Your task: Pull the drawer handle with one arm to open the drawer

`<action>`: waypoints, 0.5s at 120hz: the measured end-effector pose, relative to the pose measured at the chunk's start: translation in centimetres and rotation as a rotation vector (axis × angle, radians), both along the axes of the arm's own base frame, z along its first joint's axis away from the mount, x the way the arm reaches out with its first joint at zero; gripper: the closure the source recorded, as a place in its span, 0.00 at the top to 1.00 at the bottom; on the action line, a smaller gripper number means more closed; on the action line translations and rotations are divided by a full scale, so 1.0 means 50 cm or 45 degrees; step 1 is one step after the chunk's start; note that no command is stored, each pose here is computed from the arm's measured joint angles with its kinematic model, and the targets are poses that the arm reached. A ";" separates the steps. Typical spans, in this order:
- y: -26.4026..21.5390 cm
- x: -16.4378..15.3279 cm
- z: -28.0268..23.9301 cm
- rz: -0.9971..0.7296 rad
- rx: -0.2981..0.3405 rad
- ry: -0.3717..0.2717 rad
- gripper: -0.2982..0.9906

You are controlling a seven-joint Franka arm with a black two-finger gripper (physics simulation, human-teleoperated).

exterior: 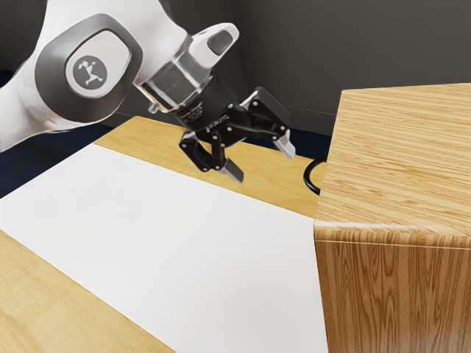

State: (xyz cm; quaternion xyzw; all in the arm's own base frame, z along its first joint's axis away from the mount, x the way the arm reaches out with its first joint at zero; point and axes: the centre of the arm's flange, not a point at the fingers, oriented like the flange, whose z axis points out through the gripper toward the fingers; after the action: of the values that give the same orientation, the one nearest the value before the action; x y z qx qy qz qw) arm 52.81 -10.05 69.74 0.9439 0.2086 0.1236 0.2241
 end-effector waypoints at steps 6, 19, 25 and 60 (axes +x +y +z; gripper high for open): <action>0.003 0.001 -0.005 0.013 -0.010 0.001 0.77; -0.007 0.008 -0.022 0.020 -0.022 0.015 0.77; -0.012 0.011 -0.026 0.021 -0.024 0.017 0.77; -0.033 0.026 -0.060 0.027 -0.029 0.047 0.77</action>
State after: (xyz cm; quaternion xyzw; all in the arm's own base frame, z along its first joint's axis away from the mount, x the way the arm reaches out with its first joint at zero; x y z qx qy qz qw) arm 54.12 -11.71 66.74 0.9412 0.2241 0.1062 0.2295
